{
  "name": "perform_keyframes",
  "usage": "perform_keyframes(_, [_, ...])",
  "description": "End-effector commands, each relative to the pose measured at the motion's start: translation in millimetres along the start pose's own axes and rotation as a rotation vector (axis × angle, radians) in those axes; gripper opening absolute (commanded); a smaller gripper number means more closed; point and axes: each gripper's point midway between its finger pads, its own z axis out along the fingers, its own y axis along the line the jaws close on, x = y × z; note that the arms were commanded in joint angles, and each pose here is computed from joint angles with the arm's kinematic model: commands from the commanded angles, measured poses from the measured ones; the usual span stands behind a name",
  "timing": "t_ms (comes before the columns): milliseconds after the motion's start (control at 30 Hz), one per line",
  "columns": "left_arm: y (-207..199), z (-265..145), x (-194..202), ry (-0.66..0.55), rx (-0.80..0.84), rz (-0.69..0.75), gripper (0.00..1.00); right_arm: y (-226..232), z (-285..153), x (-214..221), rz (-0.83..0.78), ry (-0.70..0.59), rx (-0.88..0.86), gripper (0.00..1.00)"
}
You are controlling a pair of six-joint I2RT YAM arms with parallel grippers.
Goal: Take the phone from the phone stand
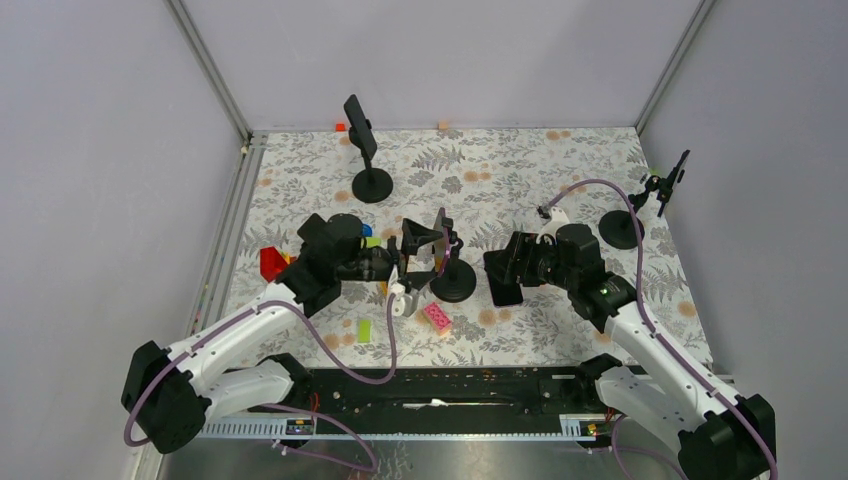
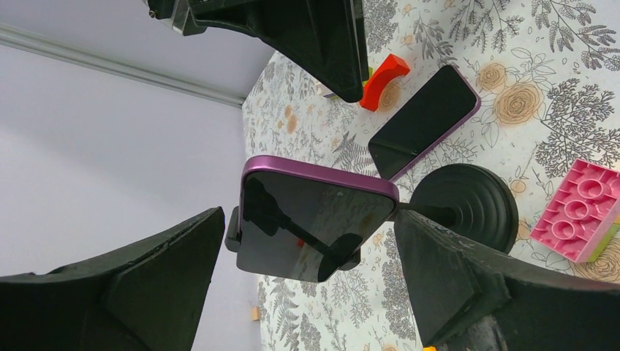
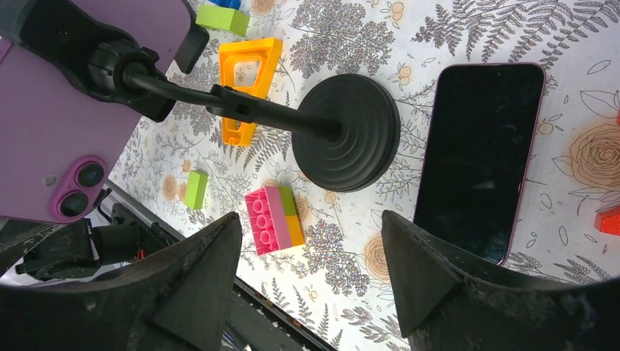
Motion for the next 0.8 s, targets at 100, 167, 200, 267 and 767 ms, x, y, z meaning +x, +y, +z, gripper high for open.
perform_keyframes(100, [28.2, 7.3, -12.0, -0.031, -0.041, 0.086, 0.99, 2.3, -3.4, -6.7, -0.003, -0.040, -0.008, 0.77])
perform_keyframes(167, [28.2, 9.2, -10.0, -0.024, -0.038, 0.093, 0.99, 3.2, -4.2, -6.7, -0.004, -0.042, -0.011, 0.77])
perform_keyframes(200, [27.7, 10.6, -8.1, -0.018, -0.034, 0.094, 0.99, 2.7, -4.4, -6.5, -0.004, -0.043, -0.011, 0.77])
perform_keyframes(267, [28.6, 11.9, -5.0, -0.006, -0.035, 0.102, 0.99, 2.9, -4.9, -6.1, -0.004, -0.042, -0.010, 0.77])
perform_keyframes(767, [33.7, 26.8, 3.6, 0.001, -0.016, 0.119, 0.99, 2.3, -8.9, -5.5, -0.006, -0.037, 0.000, 0.77])
